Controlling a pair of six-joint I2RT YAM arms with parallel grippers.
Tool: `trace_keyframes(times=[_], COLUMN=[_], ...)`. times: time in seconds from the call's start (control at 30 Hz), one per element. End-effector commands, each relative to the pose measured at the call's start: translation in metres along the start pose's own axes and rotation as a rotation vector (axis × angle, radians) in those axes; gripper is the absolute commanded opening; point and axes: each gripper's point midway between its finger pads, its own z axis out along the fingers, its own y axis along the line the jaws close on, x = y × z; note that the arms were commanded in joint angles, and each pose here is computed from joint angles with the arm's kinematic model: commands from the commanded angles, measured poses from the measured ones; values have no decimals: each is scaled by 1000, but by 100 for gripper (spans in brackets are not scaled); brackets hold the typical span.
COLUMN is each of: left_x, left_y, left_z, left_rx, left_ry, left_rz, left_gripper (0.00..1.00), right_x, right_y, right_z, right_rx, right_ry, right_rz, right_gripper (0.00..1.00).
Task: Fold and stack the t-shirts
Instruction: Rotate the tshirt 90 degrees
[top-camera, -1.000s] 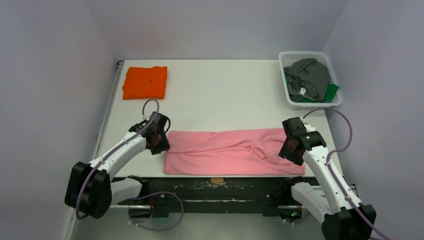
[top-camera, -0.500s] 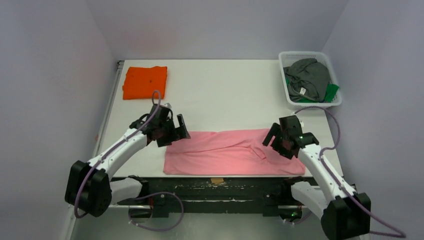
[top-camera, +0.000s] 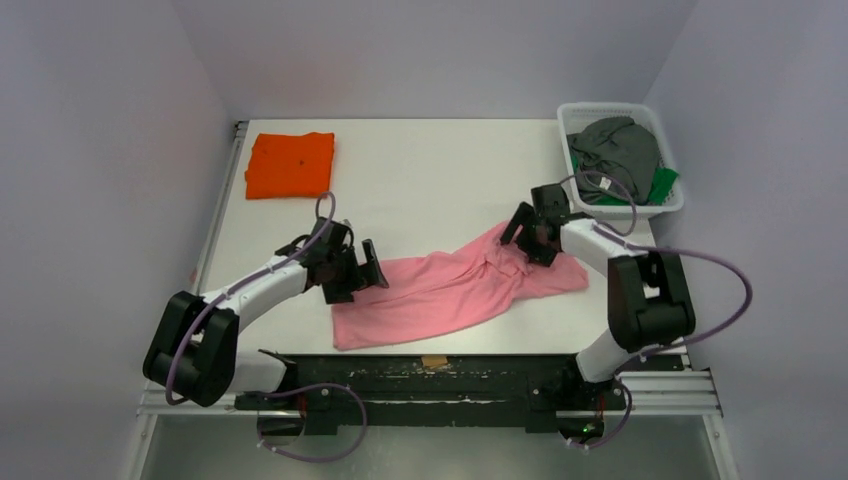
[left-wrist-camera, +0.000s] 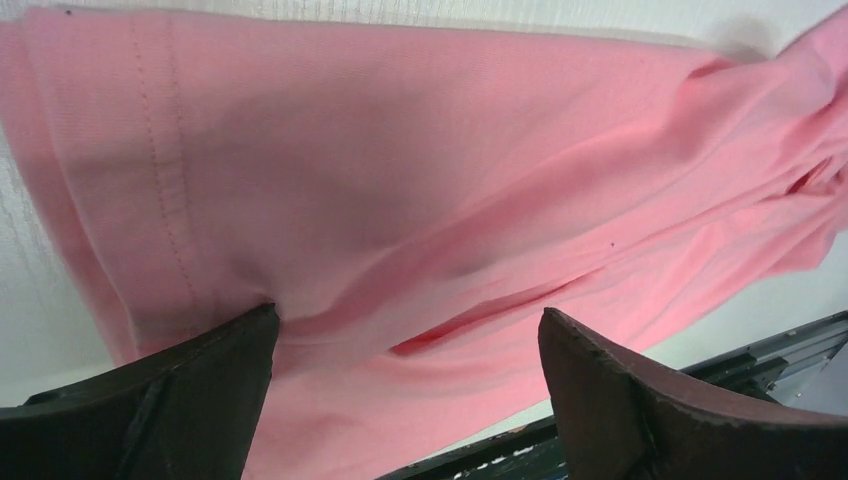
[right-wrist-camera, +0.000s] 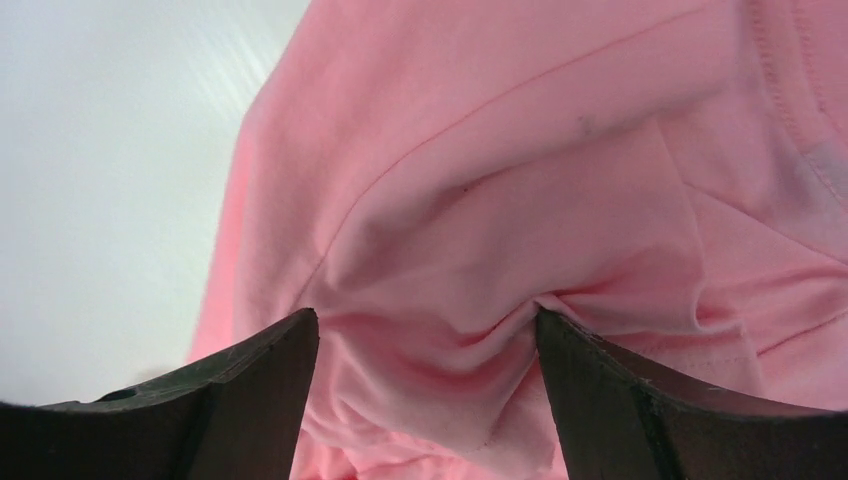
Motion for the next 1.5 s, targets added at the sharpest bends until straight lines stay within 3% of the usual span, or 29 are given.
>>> trace_keyframes(times=[0.0, 0.33, 0.63, 0.77, 0.9, 0.97, 1.2, 1.37, 1.47], left_x=[22, 48, 93, 112, 118, 111, 90, 85, 85], left_y=[20, -53, -113, -138, -146, -148, -149, -109, -76], left_z=[12, 25, 59, 69, 62, 49, -20, -37, -31], left_rx=[-61, 88, 89, 105, 82, 83, 128, 89, 61], left_ry=[33, 12, 113, 154, 152, 102, -47, -89, -50], left_rz=[-48, -59, 61, 118, 167, 189, 303, 323, 273], left_gripper=[100, 100, 100, 100, 100, 100, 100, 100, 100], right_x=[-54, -102, -104, -98, -112, -135, -187, -159, -99], right_y=[71, 202, 321, 342, 356, 360, 356, 297, 231], right_z=[49, 148, 162, 159, 126, 97, -46, -108, -95], right_rx=[-165, -356, -643, -704, -729, -697, -676, -605, -524], right_ry=[-73, 99, 54, 26, -13, -95, -333, -331, -201], right_rz=[-9, -127, -202, -204, -241, -267, -384, -402, -376], right_gripper=[78, 78, 78, 79, 80, 87, 91, 93, 89])
